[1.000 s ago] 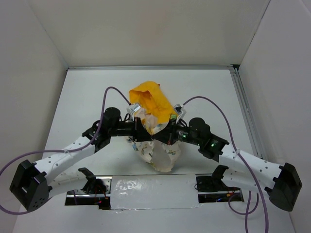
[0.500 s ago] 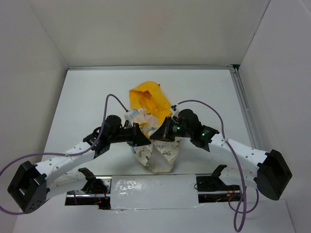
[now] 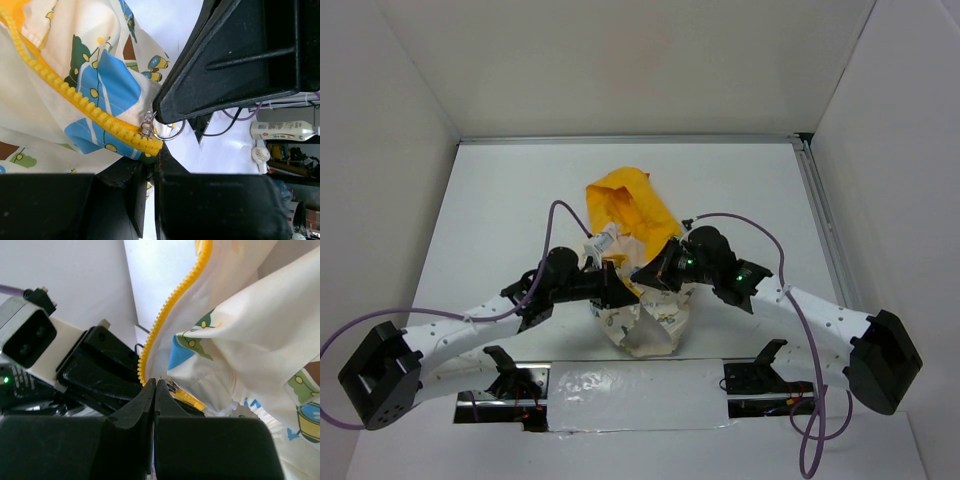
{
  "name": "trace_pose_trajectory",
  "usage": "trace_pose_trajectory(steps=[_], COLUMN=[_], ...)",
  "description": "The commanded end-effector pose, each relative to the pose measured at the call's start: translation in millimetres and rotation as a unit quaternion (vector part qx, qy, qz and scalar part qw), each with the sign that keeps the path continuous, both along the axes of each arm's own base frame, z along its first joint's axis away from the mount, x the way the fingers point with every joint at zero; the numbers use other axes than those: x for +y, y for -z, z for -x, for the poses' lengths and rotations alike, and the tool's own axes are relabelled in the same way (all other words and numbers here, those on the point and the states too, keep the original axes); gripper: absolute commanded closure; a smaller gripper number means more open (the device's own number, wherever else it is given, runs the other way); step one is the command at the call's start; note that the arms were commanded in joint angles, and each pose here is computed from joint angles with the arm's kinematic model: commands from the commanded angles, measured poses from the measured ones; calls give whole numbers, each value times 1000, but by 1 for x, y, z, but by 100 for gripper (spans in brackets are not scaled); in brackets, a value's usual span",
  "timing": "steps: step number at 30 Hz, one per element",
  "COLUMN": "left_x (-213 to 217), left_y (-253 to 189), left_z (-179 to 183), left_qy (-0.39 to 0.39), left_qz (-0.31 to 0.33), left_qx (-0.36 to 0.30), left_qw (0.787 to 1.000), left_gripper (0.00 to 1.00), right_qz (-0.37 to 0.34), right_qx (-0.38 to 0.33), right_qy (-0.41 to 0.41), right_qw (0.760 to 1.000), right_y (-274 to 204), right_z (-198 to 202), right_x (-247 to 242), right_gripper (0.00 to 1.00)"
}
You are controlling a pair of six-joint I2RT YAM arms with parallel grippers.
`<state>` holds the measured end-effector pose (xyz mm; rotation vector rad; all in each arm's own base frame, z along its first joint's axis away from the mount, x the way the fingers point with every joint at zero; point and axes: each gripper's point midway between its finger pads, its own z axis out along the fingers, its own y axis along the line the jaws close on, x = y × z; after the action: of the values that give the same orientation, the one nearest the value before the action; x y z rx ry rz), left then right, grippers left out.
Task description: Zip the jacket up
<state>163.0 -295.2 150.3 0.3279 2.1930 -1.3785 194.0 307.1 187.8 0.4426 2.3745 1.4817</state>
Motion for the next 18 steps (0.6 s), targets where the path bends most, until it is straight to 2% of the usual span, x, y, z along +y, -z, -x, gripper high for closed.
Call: trace_pose_trajectory(steps=[1, 7, 13, 15, 16, 17, 18], left_x=[-1, -3, 6, 8, 9, 9, 6], left_y=[32, 43, 60, 59, 59, 57, 50], left_z=[55, 80, 106, 108, 107, 102, 97], left_qy=[92, 125, 139, 135, 132, 121, 115], left_qz=[-41, -51, -80, -81, -83, -86, -84], left_qx=[77, 112, 147, 146, 142, 134, 122], left_qw=[992, 985, 976, 977, 977, 980, 982], left_gripper=[100, 100, 100, 100, 100, 100, 100], right_qz=[-79, -47, -11, -3, 2, 24, 61], right_qx=[-110, -143, -134, -140, -163, -176, -223], right_qy=[135, 194, 231, 225, 194, 177, 141], right_qw=[981, 970, 963, 964, 967, 968, 963], right_y=[-73, -85, -74, -70, -73, -74, -71], right_z=[-66, -93, -115, -116, -112, -111, -106], right_x=[-11, -22, -24, -22, -16, -13, -10], right_gripper=[100, 100, 100, 100, 100, 100, 100])
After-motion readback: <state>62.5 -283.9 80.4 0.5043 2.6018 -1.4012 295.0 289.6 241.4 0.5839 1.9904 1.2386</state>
